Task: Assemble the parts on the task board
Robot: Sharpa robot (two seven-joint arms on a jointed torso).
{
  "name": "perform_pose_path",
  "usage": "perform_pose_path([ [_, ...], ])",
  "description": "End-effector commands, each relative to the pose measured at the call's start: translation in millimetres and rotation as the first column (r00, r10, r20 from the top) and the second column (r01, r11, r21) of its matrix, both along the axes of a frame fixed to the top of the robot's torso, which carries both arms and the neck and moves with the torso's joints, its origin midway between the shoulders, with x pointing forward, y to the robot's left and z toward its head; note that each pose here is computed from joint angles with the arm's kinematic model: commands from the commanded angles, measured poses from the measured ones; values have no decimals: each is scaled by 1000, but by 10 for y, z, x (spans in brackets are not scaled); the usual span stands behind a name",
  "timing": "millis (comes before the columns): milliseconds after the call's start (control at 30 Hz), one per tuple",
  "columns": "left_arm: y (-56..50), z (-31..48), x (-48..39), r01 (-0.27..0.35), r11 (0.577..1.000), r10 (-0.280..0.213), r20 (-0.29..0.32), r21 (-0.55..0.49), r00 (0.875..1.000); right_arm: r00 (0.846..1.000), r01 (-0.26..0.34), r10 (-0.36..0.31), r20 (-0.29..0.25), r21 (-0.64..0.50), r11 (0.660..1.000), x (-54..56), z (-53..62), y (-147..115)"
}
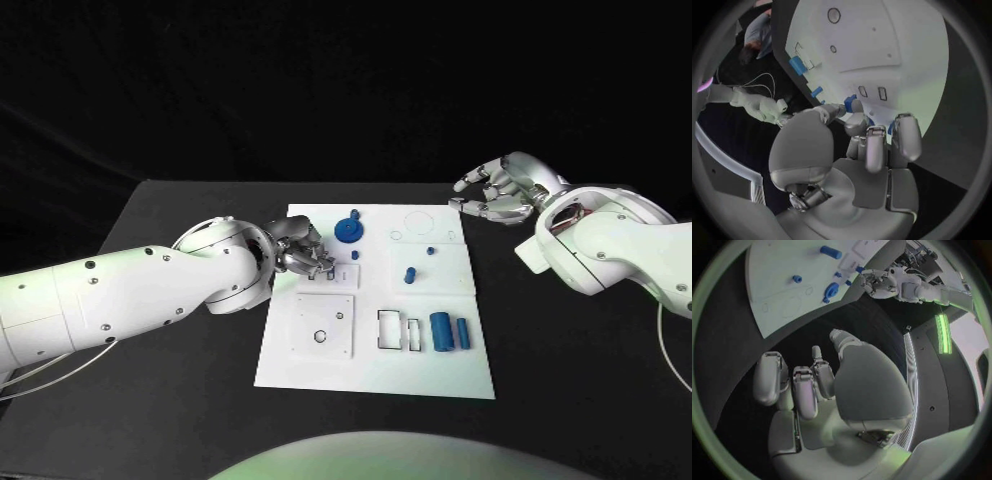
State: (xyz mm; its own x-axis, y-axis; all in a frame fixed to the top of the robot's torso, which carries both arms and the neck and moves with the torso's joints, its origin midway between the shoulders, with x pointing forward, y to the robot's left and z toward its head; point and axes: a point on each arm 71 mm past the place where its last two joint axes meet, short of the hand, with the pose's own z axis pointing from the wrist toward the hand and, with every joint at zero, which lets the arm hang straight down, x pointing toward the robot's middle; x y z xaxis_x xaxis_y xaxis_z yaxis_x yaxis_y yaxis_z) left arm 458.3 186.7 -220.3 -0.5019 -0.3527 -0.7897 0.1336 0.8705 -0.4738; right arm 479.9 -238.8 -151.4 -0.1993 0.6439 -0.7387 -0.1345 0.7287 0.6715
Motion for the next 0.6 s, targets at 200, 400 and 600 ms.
perform_pose_path([
  [200,-7,-21,25,7,999,-8,12,36,1000,1000,-9,8,-5,-12,1000,-7,-11,10],
  [400,-12,-46,36,6,999,-5,-9,50,1000,1000,-8,8,-6,-12,1000,-7,-13,12],
  [600,-28,-62,45,7,998,-5,-22,59,1000,1000,-9,9,-6,-12,1000,-7,-13,15],
])
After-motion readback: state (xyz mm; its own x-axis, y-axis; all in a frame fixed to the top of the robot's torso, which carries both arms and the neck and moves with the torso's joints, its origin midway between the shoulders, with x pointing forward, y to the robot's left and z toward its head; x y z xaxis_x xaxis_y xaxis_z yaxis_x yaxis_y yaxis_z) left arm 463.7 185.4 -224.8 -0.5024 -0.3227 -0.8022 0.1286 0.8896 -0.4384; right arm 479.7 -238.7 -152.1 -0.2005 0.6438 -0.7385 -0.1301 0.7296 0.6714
